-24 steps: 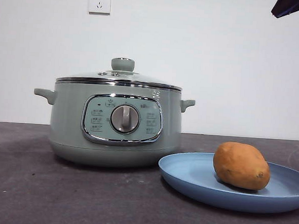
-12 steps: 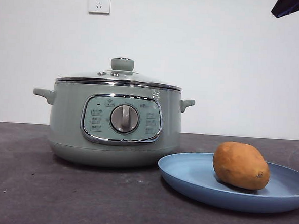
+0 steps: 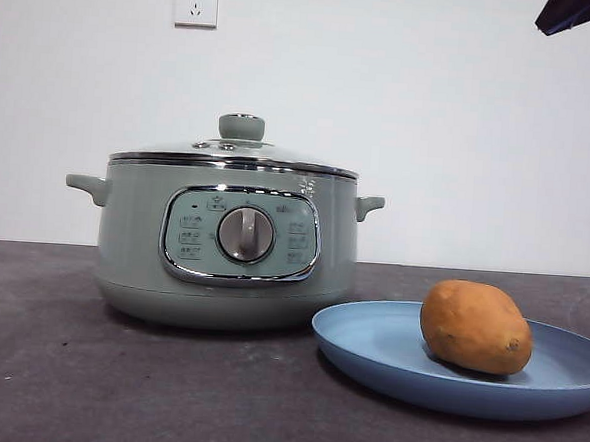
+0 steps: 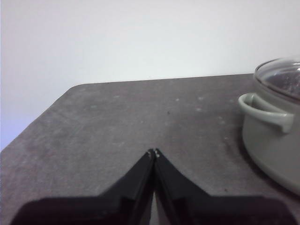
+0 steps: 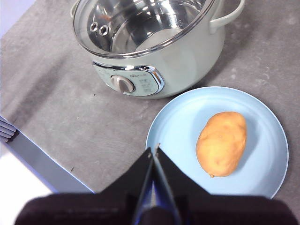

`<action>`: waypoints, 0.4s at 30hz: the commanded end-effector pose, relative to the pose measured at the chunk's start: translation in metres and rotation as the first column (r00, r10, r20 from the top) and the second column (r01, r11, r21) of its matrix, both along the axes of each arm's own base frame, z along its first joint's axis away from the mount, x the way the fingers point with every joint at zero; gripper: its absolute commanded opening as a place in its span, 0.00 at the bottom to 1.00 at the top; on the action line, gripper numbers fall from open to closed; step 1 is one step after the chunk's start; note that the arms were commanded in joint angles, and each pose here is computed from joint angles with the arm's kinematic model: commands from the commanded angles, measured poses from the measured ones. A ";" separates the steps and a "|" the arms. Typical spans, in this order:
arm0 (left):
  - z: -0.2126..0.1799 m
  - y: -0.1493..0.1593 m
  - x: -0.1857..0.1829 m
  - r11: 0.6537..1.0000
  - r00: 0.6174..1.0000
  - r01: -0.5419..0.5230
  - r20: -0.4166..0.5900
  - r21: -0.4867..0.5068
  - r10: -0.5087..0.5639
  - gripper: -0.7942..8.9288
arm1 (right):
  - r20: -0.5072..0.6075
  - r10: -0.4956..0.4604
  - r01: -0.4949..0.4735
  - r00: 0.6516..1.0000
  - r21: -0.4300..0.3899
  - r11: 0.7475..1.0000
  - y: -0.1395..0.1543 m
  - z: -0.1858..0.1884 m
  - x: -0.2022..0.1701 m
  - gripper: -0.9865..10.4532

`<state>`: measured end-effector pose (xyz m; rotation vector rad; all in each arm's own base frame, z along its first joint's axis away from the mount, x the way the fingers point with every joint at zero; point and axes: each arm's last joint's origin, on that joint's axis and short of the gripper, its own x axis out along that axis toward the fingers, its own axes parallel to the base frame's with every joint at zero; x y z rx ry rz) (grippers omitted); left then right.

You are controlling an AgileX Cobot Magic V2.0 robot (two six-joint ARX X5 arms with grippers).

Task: Take the potato out from the steamer,put the potato on the plate,close the lid

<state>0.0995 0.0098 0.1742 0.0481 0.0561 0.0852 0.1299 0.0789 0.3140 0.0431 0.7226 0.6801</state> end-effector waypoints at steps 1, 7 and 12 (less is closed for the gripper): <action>-0.006 0.001 -0.001 1.000 1.000 -0.025 0.012 -0.005 0.025 0.08 | 0.006 -0.004 0.004 1.000 0.006 1.000 0.000 0.002 -0.001 0.09; -0.016 0.001 -0.002 1.000 1.000 -0.023 -0.005 -0.007 0.023 0.08 | 0.006 -0.004 0.004 1.000 0.006 1.000 0.000 0.002 -0.001 0.09; -0.019 0.001 -0.002 1.000 0.999 -0.024 -0.039 -0.009 0.023 0.08 | 0.006 -0.004 0.004 1.000 0.006 1.000 0.000 0.002 -0.001 0.09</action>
